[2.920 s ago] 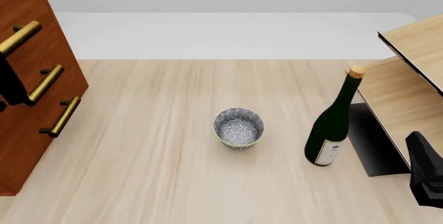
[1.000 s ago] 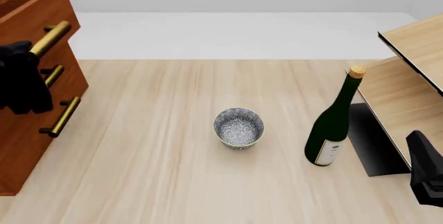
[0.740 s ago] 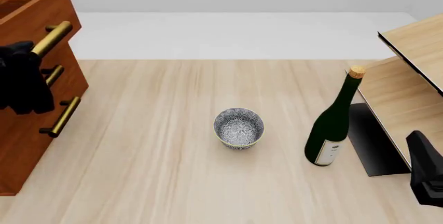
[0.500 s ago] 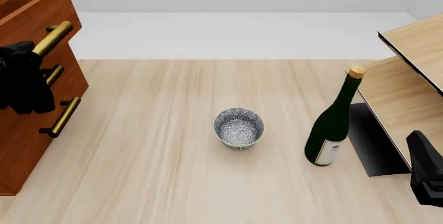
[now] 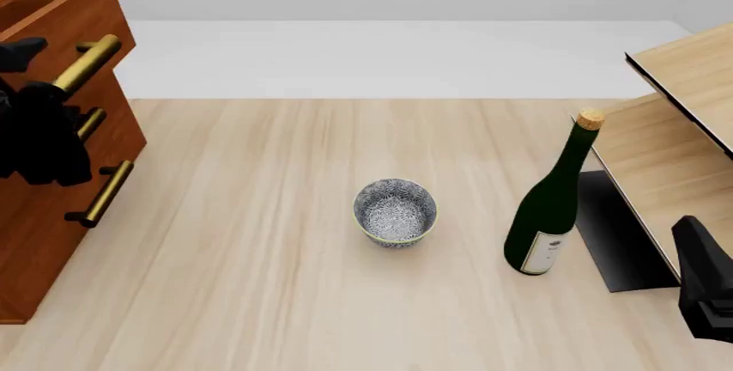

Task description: Close the bottom drawer of the cabinet and open the top drawer.

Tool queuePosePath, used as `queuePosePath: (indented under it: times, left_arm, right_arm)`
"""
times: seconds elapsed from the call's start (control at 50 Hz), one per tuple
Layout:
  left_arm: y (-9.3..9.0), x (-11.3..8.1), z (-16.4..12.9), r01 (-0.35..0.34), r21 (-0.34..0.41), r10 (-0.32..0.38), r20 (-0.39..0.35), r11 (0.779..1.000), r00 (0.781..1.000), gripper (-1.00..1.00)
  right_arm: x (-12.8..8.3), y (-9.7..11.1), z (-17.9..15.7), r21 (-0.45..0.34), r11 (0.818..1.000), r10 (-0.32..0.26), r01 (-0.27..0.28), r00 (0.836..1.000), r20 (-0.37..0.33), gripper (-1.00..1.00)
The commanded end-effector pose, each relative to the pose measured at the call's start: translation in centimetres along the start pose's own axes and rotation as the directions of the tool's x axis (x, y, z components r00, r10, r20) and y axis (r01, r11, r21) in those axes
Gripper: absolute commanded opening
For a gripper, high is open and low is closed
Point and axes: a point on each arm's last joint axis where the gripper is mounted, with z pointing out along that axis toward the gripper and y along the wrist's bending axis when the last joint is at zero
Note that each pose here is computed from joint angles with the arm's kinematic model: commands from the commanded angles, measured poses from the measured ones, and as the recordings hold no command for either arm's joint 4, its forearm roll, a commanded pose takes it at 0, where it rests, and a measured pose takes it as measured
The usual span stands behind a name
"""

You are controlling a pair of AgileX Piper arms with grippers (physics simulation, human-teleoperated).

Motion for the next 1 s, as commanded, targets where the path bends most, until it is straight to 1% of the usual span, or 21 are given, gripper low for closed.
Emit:
queuePosePath:
  times: [0.02,0.18,0.48,0.66,0.8,1.0]
  left_arm:
    - [0.1,0.0,0.0,-0.002,-0.004,0.002,0.003,1.0,1.0,1.0]
    - [0.3,0.0,-0.3,0.011,-0.003,-0.011,0.0,1.0,1.0,1.0]
    - [-0.2,-0.3,-1.5,0.017,0.005,-0.017,0.014,1.0,1.0,1.0]
    - [0.5,-0.7,-2.3,0.03,0.001,-0.03,0.035,1.0,0.999,1.0]
    - [0.1,-0.8,-2.9,0.029,0.008,-0.029,0.042,1.0,0.999,1.0]
    - [0.7,-0.8,-4.3,0.04,-0.002,-0.04,0.045,0.999,0.998,1.0]
  right_arm:
    - [0.0,0.0,0.0,-0.001,1.0,0.001,-0.001,1.0,0.0,1.0]
    - [0.0,0.0,-0.1,-0.001,1.0,0.0,0.0,1.0,0.001,1.0]
    - [0.0,0.0,-0.1,-0.002,1.0,-0.003,0.003,1.0,0.002,1.0]
    - [0.0,0.0,-0.1,-0.002,1.0,-0.004,0.004,1.0,0.002,1.0]
    - [0.0,0.0,-0.1,-0.001,1.0,-0.004,0.004,1.0,0.002,1.0]
    - [0.1,0.0,-0.1,-0.004,1.0,-0.008,0.008,1.0,0.003,1.0]
